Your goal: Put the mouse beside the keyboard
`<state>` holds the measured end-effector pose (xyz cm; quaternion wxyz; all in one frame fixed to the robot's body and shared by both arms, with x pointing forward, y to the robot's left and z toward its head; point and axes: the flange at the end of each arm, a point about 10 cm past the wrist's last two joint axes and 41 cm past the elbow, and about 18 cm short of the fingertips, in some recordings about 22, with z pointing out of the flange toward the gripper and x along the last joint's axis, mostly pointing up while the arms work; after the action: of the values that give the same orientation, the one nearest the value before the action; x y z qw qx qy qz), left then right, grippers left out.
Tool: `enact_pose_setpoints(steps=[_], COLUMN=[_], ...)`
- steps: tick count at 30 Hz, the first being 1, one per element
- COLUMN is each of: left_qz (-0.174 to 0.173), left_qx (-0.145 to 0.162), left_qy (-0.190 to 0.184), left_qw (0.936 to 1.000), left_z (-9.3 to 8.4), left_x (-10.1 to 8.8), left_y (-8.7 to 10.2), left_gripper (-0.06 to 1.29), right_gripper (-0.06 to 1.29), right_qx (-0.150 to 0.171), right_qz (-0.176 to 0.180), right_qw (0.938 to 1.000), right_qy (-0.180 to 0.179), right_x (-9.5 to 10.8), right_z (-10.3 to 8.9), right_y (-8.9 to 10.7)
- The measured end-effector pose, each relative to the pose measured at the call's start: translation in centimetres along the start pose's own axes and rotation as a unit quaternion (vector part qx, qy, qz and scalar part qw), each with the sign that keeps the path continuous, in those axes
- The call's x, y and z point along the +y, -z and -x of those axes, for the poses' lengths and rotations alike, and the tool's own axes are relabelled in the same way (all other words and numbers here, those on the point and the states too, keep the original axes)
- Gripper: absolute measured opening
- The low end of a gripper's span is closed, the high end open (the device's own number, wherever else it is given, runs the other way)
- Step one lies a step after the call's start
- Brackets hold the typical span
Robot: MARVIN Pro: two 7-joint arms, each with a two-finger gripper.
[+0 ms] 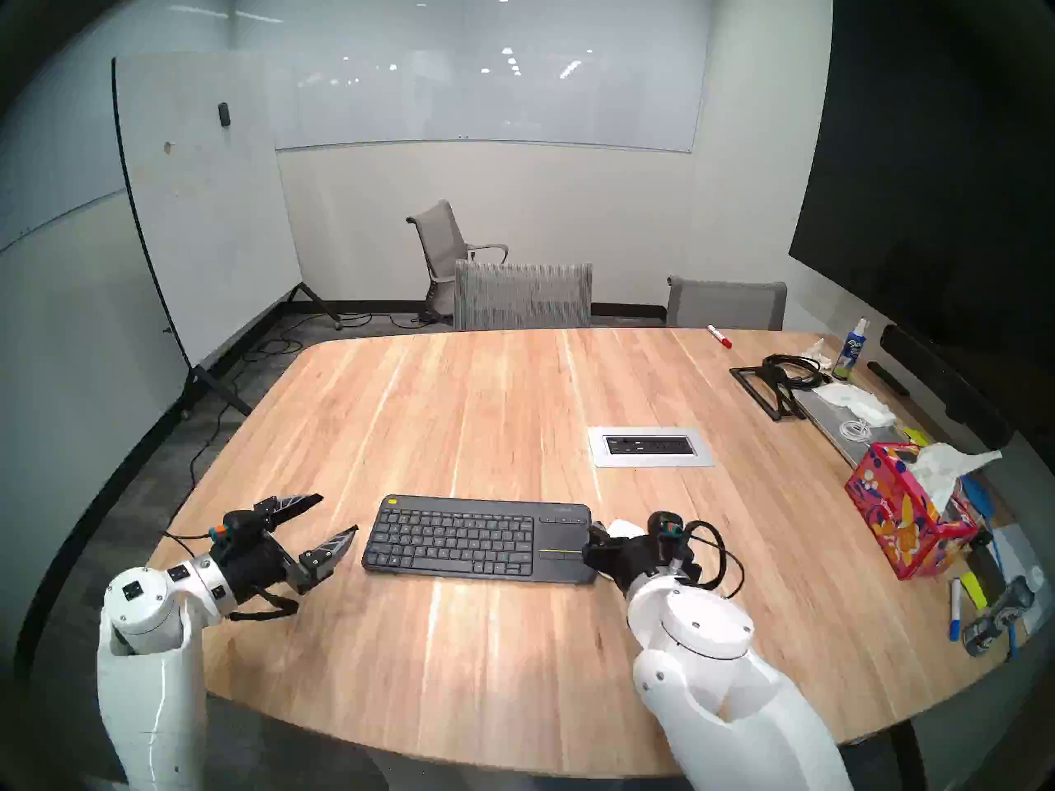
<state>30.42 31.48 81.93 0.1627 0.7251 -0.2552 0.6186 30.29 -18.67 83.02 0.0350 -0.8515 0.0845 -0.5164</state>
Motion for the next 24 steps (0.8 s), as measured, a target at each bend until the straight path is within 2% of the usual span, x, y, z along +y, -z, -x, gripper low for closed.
enact_pose_setpoints(steps=[10, 16, 24], left_qz=[0.0, 0.0, 0.0], left_qx=[0.0, 0.0, 0.0], left_qy=[0.0, 0.0, 0.0], left_qw=[1.0, 1.0, 1.0], left_z=[0.0, 0.0, 0.0], left_x=[0.0, 0.0, 0.0], left_y=[0.0, 0.0, 0.0], left_gripper=[1.18, 1.18, 1.18], right_gripper=[1.18, 1.18, 1.18], right_qx=[-0.015, -0.023, -0.024], right_qz=[0.015, 0.008, 0.005], right_qw=[0.9997, 0.9996, 0.9996], right_qy=[-0.013, -0.014, -0.016], right_x=[0.5, 0.2, -0.1], right_z=[1.3, 2.0, 2.0], right_y=[-1.2, -1.7, -2.2])
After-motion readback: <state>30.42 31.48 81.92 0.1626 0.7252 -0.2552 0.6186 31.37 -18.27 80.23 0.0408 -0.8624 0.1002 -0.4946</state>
